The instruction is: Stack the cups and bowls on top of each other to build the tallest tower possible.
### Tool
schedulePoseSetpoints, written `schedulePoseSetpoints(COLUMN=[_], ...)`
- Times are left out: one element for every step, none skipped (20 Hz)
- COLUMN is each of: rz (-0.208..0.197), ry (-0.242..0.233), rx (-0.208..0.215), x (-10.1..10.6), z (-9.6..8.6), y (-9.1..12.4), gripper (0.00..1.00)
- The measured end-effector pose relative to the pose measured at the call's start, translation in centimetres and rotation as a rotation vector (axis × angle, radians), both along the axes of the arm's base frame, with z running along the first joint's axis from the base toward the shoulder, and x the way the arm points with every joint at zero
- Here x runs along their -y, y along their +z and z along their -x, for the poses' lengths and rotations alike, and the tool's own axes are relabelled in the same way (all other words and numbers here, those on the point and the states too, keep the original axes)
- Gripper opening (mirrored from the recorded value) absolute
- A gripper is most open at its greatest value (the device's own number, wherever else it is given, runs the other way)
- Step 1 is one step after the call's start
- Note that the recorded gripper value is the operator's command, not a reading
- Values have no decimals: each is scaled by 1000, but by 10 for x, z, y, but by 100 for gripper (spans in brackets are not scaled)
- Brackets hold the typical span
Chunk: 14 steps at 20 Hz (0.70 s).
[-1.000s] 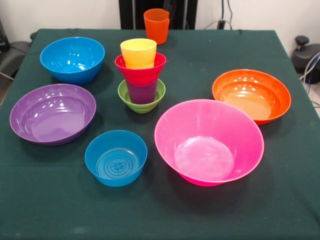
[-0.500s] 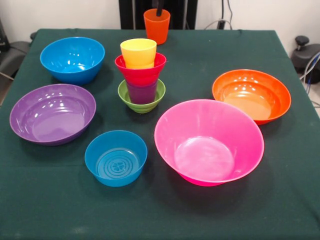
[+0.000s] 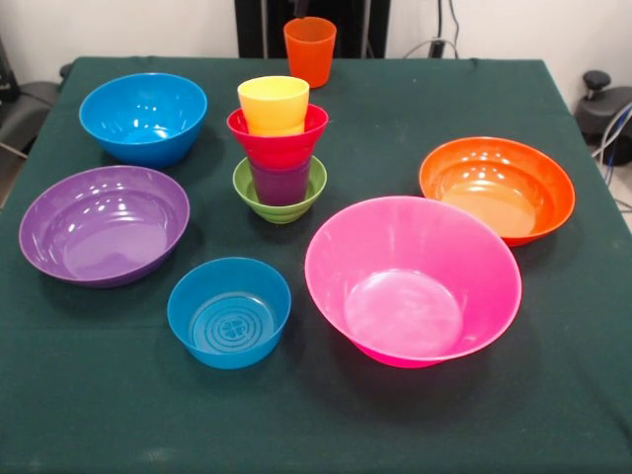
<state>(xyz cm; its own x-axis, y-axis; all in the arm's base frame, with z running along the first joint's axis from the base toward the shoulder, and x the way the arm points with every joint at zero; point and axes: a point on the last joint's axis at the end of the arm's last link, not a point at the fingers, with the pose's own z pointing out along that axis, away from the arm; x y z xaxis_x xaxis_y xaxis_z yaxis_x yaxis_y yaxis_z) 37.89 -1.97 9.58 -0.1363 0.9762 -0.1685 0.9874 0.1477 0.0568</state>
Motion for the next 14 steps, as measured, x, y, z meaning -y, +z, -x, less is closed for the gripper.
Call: schedulePoseSetpoints(rz=[-1, -3, -4, -5, -6, -7, -8, -9, -9, -9, -9, -8, -8, -8], ry=[1, 3, 3, 3, 3, 4, 5, 8, 11, 12, 14, 16, 17, 18], rx=[-3, -10, -13, -17, -20, -23, -25, -30, -31, -32, -32, -32, -33, -33], x=[-1, -2, -2, -2, -3, -3, -3, -5, -5, -6, -6, -6, -6, -6], z=[1, 2, 3, 4, 4, 5, 5, 6, 5, 5, 5, 4, 3, 2], y=[-1, -3, -4, -5, -6, -7, -8, -10, -10, -11, -12, -12, -13, -14], gripper=[100, 100, 100, 100, 100, 100, 100, 100, 100, 100, 100, 100, 100, 100])
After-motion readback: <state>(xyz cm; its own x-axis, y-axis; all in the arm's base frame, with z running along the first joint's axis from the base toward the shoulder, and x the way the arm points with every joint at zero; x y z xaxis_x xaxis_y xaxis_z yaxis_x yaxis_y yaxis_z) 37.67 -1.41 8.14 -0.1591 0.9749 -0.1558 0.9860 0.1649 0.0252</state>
